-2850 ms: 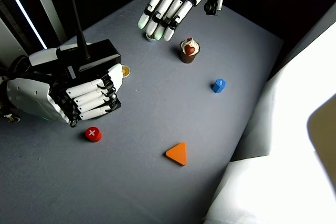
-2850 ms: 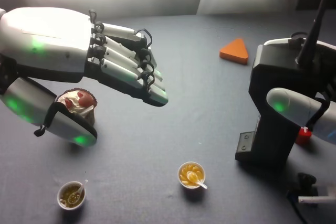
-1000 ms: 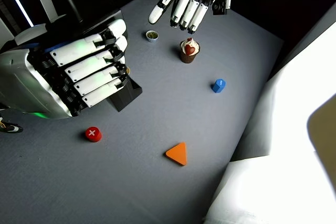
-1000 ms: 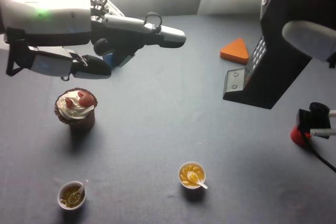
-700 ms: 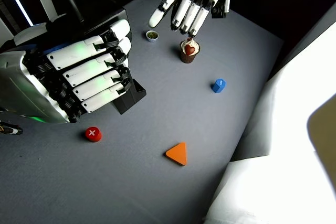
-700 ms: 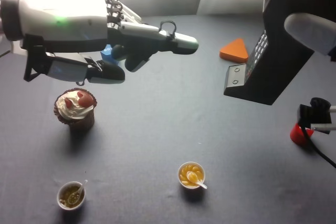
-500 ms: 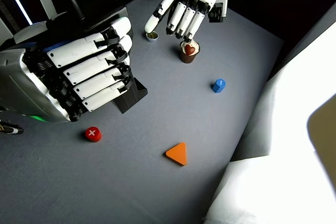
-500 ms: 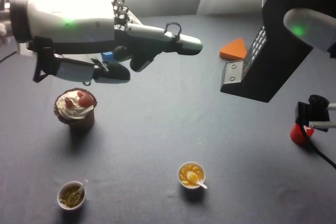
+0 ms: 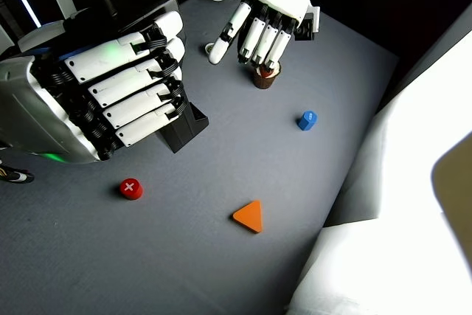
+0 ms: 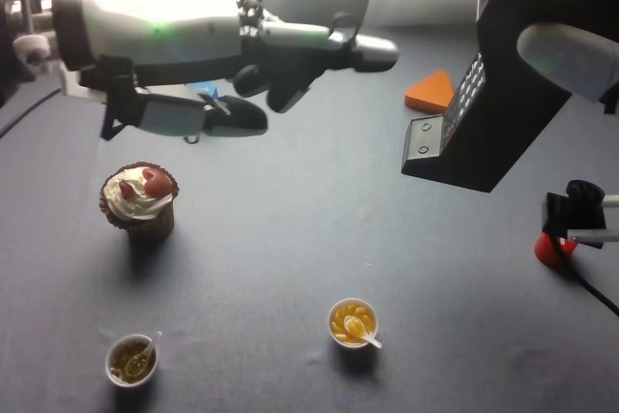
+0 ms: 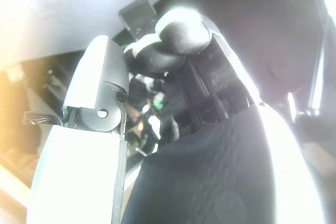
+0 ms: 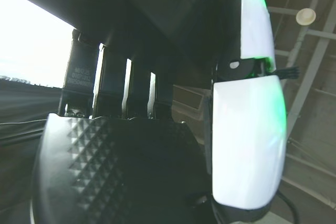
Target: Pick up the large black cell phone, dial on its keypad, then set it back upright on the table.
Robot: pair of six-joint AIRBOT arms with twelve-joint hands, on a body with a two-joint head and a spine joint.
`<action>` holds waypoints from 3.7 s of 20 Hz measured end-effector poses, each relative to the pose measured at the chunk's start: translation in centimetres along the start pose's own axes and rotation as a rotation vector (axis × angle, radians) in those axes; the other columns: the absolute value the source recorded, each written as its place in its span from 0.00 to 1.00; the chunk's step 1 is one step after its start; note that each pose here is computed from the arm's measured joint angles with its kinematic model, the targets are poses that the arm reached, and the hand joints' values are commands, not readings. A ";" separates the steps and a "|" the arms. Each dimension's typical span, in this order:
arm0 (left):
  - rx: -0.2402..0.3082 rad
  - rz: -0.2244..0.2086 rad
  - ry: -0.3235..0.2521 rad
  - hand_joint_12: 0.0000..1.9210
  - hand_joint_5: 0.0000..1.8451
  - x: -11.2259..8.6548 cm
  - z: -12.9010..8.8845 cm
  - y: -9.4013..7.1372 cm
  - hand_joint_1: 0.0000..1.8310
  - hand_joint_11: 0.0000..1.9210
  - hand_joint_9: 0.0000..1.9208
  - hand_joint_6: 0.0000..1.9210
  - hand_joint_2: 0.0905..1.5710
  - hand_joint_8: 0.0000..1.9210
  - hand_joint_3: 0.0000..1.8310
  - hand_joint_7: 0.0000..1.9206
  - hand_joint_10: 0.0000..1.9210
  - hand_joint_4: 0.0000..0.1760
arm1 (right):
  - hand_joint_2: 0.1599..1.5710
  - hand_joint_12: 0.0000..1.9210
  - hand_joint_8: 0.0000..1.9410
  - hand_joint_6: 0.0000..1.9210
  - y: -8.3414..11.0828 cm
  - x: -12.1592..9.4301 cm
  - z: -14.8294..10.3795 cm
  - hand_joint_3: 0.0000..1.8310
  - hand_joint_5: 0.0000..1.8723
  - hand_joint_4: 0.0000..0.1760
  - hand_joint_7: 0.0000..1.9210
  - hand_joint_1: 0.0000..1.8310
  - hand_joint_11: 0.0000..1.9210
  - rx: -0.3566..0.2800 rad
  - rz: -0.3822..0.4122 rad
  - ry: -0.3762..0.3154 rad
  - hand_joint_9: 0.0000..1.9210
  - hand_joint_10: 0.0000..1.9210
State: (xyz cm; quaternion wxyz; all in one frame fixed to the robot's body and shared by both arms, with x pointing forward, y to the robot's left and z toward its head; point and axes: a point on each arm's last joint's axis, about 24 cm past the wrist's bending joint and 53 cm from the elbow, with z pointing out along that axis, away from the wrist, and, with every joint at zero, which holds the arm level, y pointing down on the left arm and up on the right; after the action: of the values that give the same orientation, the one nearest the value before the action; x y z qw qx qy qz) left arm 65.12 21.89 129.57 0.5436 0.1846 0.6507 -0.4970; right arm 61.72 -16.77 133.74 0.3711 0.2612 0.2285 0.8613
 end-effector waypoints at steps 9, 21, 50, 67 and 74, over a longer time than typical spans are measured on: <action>0.032 -0.027 -0.015 1.00 0.04 0.7 2.1 -1.0 0.71 0.45 0.43 0.00 0.81 0.85 0.01 0.32 1.00 0.78 | 0.68 0.86 0.45 0.50 0.5 0.7 0.5 0.00 0.48 0.00 0.50 0.81 0.40 -0.022 0.005 0.006 0.49 0.59; 0.069 -0.075 -0.020 1.00 0.04 1.6 3.9 -2.8 0.71 0.49 0.47 0.00 0.81 0.85 0.02 0.33 1.00 0.78 | 0.68 0.87 0.46 0.52 1.1 0.5 1.2 0.00 0.47 0.00 0.49 0.81 0.39 -0.040 -0.013 -0.019 0.48 0.60; -0.001 -0.077 -0.105 1.00 0.04 -1.3 1.0 -0.3 0.71 0.49 0.45 0.00 0.79 0.85 0.05 0.33 1.00 0.80 | 0.69 0.72 0.47 0.56 1.5 1.3 2.0 0.00 0.47 0.00 0.50 0.75 0.41 -0.061 0.002 -0.006 0.48 0.68; 0.004 -0.116 -0.101 1.00 0.04 -1.6 -0.5 -0.9 0.71 0.49 0.44 0.00 0.79 0.86 0.06 0.32 1.00 0.83 | 0.69 0.75 0.48 0.56 1.7 1.6 2.0 0.00 0.48 0.00 0.50 0.75 0.40 -0.064 -0.001 -0.006 0.47 0.69; 0.049 -0.151 -0.097 1.00 0.04 -2.5 -3.1 -2.3 0.71 0.45 0.45 0.00 0.78 0.86 0.06 0.32 1.00 0.77 | 0.68 0.77 0.46 0.54 0.8 0.8 1.2 0.00 0.49 0.00 0.51 0.75 0.40 -0.055 -0.020 -0.010 0.47 0.68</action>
State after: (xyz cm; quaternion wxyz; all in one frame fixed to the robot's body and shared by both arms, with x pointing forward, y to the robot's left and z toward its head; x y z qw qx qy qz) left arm 62.57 24.31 132.57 0.5309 0.1239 0.6232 -0.5608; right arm 61.58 -16.37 135.38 0.3880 0.2528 0.2057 0.8621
